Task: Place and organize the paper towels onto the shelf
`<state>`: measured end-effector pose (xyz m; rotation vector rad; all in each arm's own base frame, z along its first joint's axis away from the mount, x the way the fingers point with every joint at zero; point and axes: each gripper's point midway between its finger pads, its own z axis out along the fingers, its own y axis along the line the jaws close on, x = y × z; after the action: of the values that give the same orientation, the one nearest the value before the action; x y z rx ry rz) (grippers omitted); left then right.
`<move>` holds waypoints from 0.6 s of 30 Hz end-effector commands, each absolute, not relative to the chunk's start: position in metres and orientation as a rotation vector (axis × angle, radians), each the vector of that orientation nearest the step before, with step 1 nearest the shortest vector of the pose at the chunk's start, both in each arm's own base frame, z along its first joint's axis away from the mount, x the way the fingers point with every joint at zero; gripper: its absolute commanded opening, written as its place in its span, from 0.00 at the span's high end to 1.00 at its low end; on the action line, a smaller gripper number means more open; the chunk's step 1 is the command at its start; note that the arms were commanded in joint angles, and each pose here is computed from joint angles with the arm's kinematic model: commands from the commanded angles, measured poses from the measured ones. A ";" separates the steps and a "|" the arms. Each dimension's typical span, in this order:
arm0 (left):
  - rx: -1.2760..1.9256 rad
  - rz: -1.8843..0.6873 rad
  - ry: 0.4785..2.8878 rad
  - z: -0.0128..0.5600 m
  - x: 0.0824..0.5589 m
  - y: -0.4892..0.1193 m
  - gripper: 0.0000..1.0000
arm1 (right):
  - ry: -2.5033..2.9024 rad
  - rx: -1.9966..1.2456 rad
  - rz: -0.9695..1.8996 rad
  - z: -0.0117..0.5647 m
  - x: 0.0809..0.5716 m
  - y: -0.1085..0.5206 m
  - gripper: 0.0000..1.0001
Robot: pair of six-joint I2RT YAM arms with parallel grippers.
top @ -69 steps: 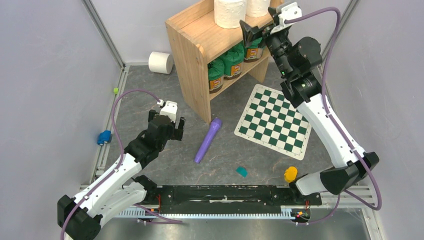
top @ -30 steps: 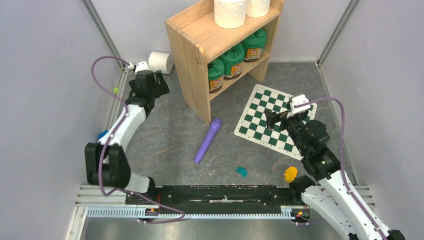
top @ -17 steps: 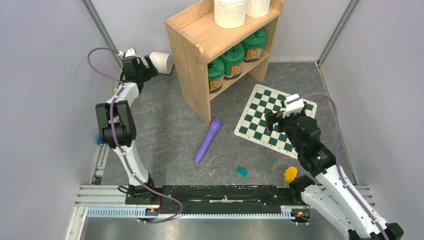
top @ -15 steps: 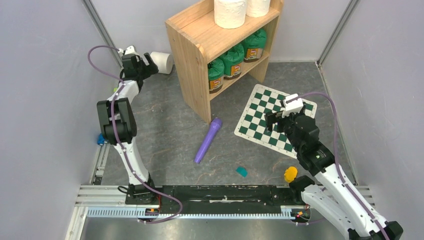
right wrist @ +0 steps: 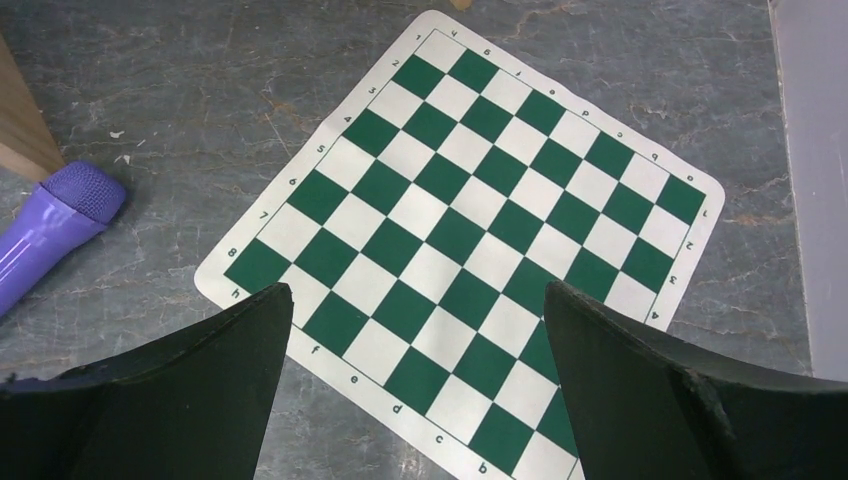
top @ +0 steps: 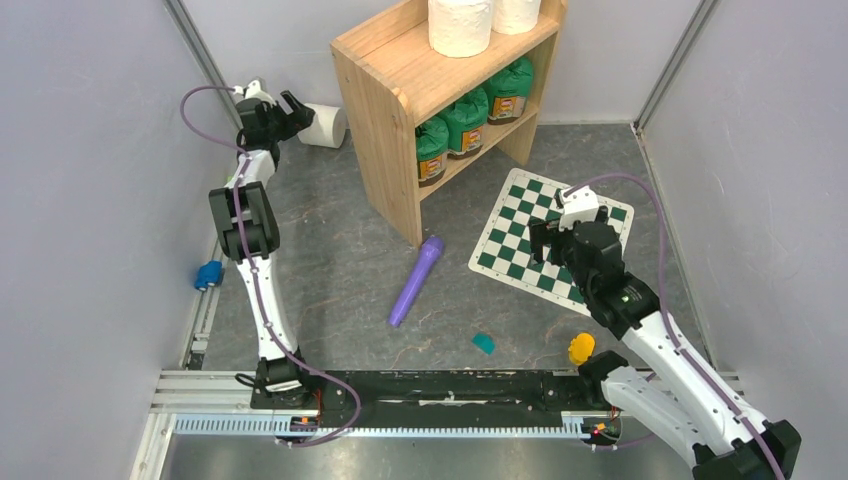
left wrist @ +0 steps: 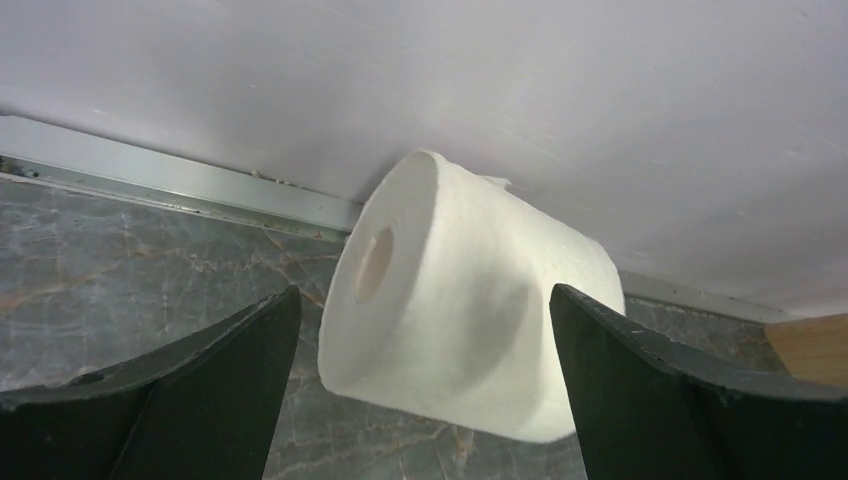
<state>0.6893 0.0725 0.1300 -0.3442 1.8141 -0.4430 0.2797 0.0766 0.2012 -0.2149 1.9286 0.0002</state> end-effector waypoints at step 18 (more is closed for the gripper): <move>-0.333 -0.926 1.654 0.161 0.676 0.027 0.26 | 1.941 -0.227 -0.058 0.215 0.304 0.081 0.02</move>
<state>0.6870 0.0421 0.1065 -0.4061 1.7456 -0.8340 0.2951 0.0814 0.1899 -0.2279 2.0057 -0.0417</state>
